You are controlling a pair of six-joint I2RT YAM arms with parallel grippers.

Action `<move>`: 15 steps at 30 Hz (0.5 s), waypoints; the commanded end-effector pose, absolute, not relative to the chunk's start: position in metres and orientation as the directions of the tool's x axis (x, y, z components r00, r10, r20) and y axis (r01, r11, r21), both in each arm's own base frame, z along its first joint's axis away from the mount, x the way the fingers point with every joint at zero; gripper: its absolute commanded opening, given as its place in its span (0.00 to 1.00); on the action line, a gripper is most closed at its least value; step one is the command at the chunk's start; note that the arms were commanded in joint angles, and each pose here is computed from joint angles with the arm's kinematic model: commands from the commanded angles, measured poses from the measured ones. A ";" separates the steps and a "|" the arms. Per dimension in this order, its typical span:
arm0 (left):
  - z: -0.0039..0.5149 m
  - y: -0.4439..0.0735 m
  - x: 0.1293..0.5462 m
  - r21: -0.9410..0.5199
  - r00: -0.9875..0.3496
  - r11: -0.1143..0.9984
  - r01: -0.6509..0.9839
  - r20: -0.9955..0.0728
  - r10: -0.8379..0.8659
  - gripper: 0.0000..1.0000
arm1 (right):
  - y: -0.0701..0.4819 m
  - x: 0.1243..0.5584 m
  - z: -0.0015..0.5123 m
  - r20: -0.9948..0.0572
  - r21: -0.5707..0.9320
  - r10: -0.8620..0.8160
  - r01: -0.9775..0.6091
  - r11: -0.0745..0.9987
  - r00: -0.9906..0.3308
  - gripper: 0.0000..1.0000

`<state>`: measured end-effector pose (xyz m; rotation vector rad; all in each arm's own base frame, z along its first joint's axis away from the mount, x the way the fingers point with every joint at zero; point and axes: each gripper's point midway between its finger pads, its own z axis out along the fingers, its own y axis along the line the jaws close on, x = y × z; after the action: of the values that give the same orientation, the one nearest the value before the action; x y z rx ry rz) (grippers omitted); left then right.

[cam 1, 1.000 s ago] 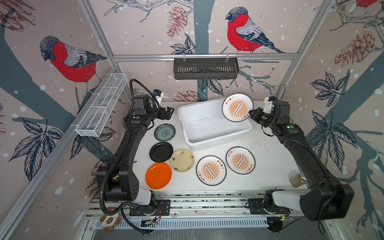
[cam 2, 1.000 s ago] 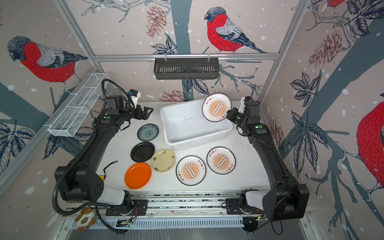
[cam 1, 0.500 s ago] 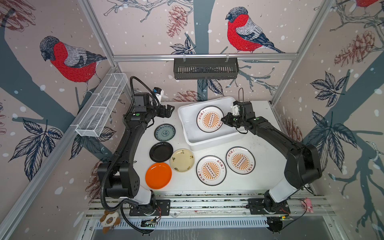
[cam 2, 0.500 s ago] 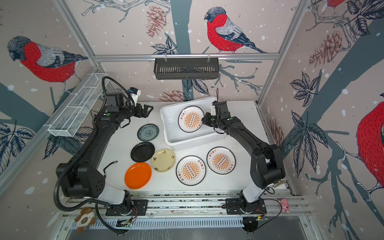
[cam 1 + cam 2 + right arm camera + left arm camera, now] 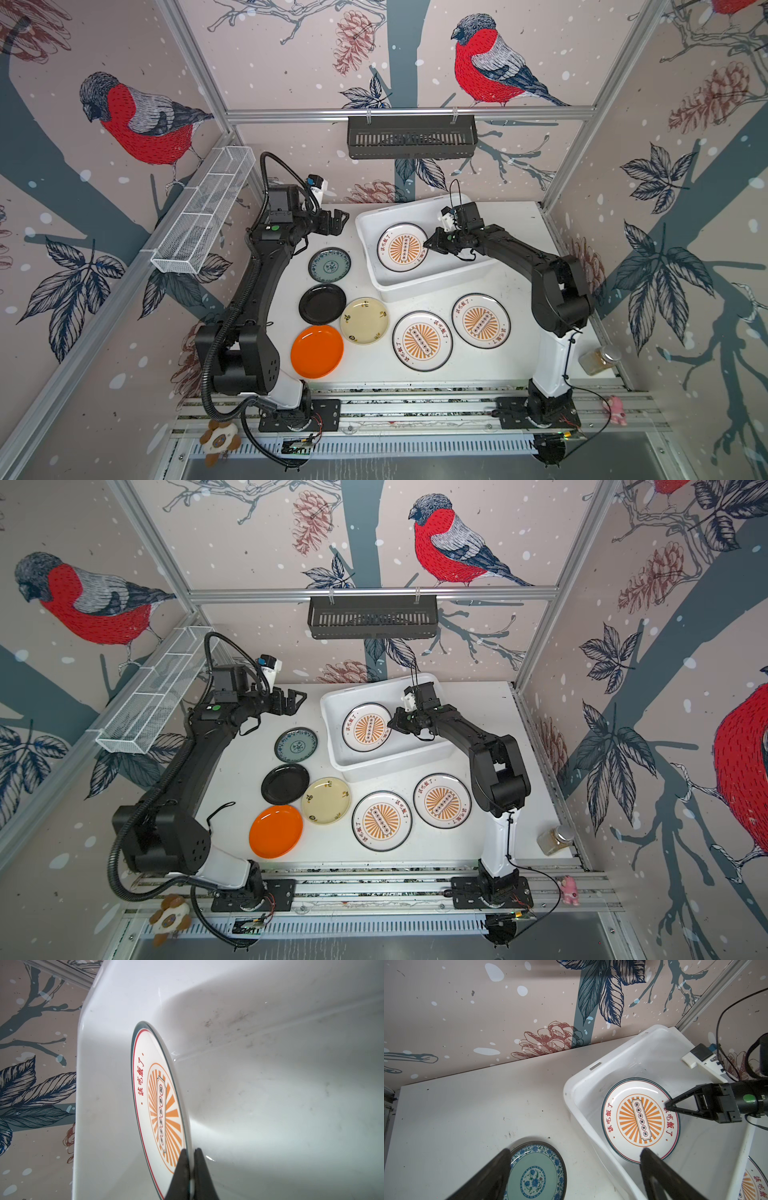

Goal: Place the plates into the plastic bin on the countertop
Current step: 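Carry the plate over the white bin and lower it inside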

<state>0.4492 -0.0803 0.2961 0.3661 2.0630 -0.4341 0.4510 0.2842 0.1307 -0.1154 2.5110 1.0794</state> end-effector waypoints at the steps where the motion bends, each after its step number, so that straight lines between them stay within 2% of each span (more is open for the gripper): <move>1: 0.299 -0.083 0.449 -0.152 -0.485 0.884 0.443 -0.870 0.094 0.95 | 0.294 0.448 0.125 -0.378 0.697 0.036 -0.259 0.668 -0.925 0.01; 15: 0.296 -0.086 0.452 -0.163 -0.492 0.874 0.457 -0.865 0.096 0.95 | 0.304 0.445 0.081 -0.274 0.709 -0.043 -0.232 0.666 -0.961 0.02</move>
<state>0.4518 -0.0830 0.2910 0.3723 2.0809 -0.4575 0.4500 0.2991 0.0820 -0.1761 2.6417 1.1260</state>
